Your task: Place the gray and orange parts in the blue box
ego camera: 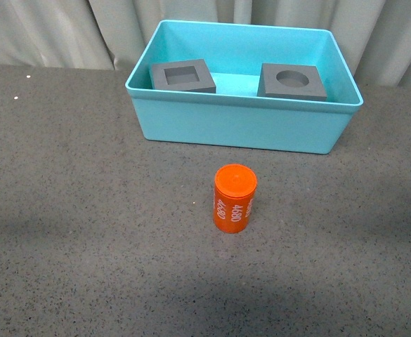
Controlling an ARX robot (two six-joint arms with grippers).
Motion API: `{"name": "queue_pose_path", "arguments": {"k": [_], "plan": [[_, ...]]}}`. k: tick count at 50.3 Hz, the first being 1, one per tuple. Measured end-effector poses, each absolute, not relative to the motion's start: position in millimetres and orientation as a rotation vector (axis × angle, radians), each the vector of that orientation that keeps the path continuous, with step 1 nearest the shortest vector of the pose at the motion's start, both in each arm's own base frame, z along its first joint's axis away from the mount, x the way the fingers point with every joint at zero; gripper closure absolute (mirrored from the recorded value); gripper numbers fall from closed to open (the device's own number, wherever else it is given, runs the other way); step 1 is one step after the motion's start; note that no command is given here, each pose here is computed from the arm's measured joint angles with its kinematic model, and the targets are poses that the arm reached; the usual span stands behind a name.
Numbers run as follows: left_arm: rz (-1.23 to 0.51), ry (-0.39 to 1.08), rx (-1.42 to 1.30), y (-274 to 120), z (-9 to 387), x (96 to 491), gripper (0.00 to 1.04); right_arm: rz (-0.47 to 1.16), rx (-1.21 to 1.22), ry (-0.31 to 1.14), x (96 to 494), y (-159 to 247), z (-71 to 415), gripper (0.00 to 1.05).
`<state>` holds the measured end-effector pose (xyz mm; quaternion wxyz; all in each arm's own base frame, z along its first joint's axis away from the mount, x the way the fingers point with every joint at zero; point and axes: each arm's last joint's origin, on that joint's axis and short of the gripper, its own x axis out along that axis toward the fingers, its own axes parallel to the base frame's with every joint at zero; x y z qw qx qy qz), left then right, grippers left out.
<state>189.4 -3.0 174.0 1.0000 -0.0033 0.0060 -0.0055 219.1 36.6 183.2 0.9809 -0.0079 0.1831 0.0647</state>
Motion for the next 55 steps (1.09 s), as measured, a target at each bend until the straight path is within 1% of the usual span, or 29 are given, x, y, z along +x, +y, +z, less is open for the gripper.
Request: {"name": "queue_pose_path", "arguments": {"k": [6, 13, 29, 55], "plan": [[0.002, -0.005, -0.007, -0.3, 168.8, 177.3, 1.01, 0.130, -0.016, 0.368, 219.1, 36.6, 183.2, 0.10], [0.000, 0.020, -0.007, -0.2, 160.7, 165.9, 1.01, 0.131, -0.016, 0.369, 219.1, 36.7, 183.2, 0.10], [0.001, 0.003, -0.007, -0.2, 165.9, 142.4, 1.01, 0.129, -0.016, 0.368, 219.2, 36.6, 183.2, 0.10], [0.001, -0.020, -0.007, -0.1, 172.8, 121.3, 1.01, 0.129, -0.016, 0.368, 219.2, 36.6, 183.2, 0.10]]}}
